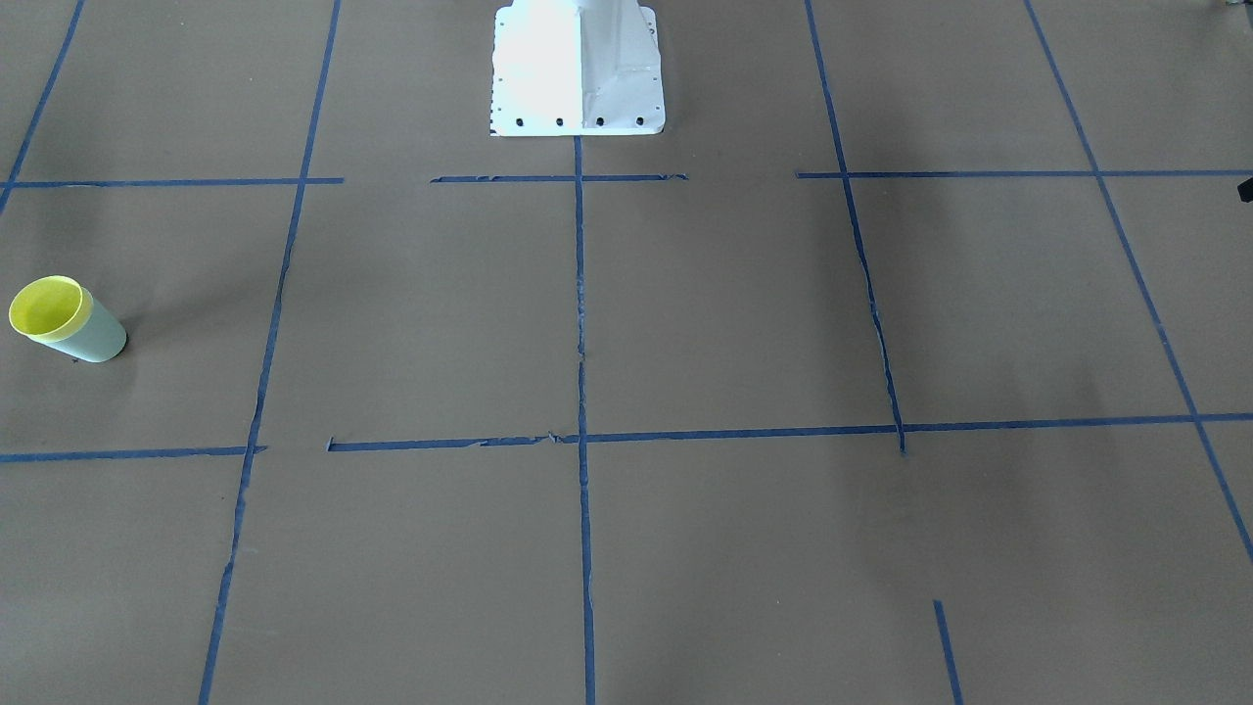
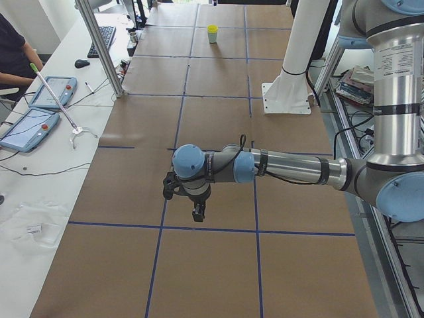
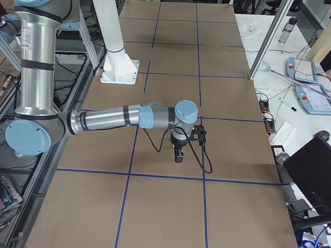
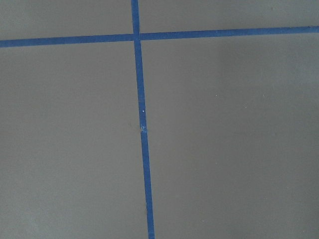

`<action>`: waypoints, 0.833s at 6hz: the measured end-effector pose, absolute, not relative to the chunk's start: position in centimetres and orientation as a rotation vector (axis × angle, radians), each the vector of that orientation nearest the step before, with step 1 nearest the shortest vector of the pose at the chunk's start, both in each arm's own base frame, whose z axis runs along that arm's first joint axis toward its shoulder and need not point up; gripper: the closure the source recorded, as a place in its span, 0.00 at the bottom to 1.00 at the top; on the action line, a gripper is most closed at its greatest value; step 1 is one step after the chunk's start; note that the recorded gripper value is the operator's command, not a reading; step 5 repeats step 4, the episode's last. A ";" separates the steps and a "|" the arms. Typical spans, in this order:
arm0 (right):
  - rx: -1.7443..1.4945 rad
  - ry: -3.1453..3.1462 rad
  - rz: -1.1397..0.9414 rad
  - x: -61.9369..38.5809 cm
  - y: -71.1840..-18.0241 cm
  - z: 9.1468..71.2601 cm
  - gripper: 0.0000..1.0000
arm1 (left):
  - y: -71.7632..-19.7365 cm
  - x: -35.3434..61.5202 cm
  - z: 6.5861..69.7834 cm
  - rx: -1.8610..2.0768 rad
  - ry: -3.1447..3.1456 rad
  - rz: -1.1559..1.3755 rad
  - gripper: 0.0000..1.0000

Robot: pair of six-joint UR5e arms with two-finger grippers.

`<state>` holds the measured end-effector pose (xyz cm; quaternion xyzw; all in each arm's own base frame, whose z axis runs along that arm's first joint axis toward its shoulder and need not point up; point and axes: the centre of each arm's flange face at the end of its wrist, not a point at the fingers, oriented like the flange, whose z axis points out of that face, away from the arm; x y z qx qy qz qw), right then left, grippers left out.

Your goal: Transfer and stack yellow cup on green cup

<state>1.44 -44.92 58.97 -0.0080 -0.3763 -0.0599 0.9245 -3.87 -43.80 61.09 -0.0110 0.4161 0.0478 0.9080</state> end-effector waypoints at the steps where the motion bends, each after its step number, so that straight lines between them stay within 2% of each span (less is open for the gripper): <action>1: -0.017 -0.774 -0.123 1.4 -44.9 59.0 0.00 | -43.8 -3.9 60.8 -0.016 0.854 0.102 0.00; 5: -0.019 -0.775 -0.122 1.4 -44.9 59.1 0.00 | -43.9 -4.4 60.4 -0.001 0.783 0.111 0.00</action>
